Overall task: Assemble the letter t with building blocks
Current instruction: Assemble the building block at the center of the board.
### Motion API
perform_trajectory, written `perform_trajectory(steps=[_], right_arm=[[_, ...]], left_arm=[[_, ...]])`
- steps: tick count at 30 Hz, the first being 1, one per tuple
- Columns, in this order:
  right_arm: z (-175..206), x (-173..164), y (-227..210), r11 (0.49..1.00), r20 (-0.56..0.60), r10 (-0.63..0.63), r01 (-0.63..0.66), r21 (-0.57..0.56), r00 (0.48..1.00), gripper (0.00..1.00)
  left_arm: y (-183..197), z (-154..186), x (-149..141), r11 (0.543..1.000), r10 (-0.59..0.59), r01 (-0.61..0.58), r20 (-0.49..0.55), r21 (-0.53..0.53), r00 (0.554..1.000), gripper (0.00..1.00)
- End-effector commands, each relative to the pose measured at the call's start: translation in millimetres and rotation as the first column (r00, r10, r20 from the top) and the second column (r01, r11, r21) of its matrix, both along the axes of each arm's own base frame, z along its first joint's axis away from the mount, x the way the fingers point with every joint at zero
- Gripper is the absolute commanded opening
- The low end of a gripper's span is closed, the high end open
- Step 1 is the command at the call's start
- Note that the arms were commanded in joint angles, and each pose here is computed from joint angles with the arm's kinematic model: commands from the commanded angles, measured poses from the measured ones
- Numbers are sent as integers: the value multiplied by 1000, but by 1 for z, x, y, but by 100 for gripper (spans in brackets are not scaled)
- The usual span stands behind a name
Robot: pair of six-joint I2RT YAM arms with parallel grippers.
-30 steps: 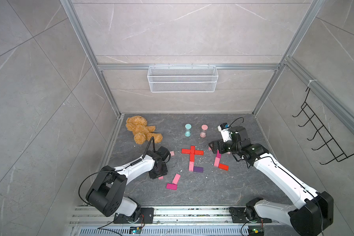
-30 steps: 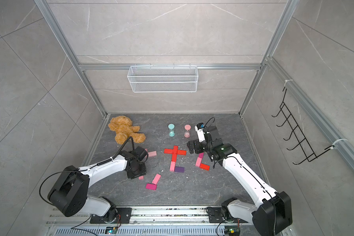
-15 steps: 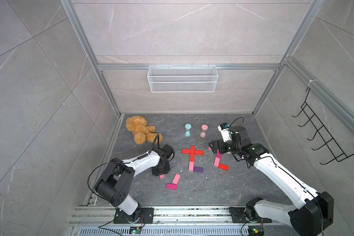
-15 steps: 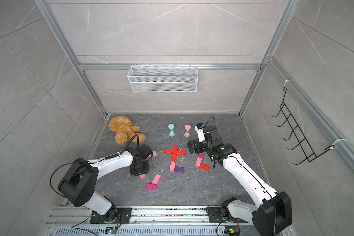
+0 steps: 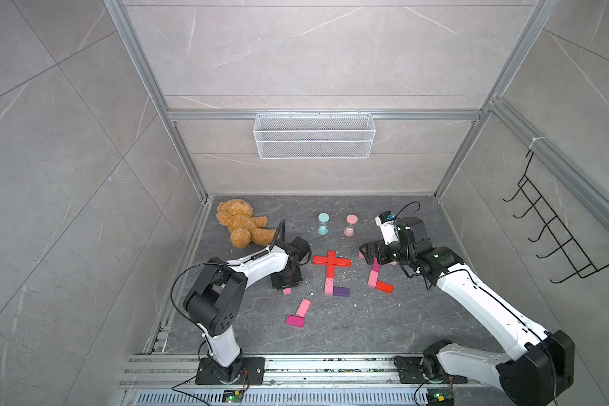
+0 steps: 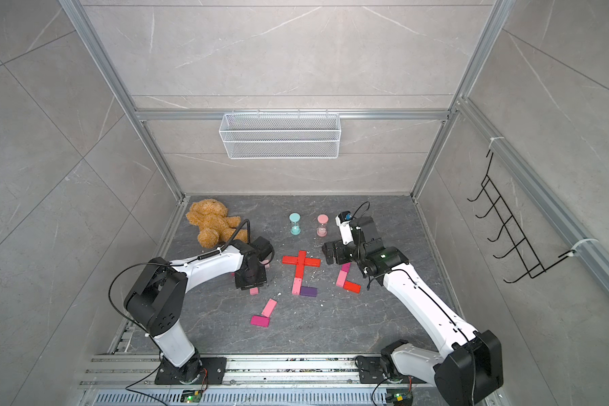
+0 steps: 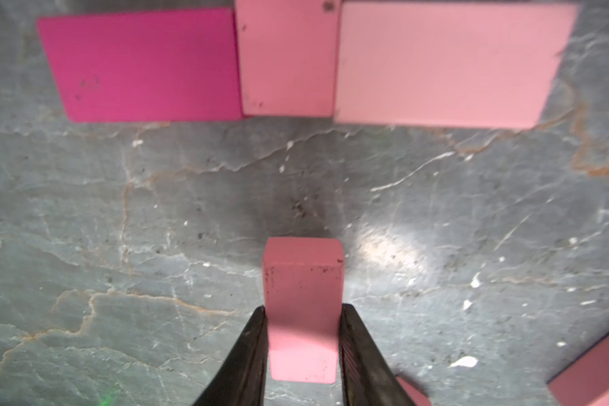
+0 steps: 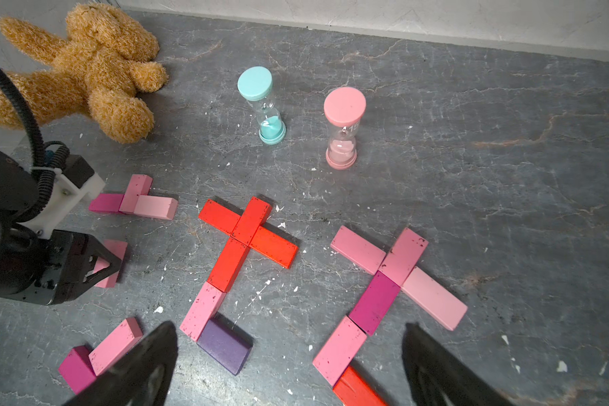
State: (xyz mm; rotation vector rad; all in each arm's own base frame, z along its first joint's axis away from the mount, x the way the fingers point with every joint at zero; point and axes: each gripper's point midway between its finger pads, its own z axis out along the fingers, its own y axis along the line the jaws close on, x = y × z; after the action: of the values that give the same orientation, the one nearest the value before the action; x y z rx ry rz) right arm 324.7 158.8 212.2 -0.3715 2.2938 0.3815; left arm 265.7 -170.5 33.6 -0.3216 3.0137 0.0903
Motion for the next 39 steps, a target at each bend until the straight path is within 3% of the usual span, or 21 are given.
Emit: perform_trajectory(steps=[1, 31, 39], right_arm=[[9, -2, -3, 1000, 19, -9, 9, -3, 1000, 100], [5, -1, -4, 1000, 10, -11, 11, -18, 1000, 100], [7, -2, -2, 1000, 12, 0, 0, -10, 1000, 100]], left_arm=[[3, 1, 4, 1000, 2, -1, -16, 28, 1000, 34], [17, -14, 28, 1000, -1, 1, -43, 17, 999, 38], [12, -14, 33, 999, -49, 49, -47, -7, 998, 39]])
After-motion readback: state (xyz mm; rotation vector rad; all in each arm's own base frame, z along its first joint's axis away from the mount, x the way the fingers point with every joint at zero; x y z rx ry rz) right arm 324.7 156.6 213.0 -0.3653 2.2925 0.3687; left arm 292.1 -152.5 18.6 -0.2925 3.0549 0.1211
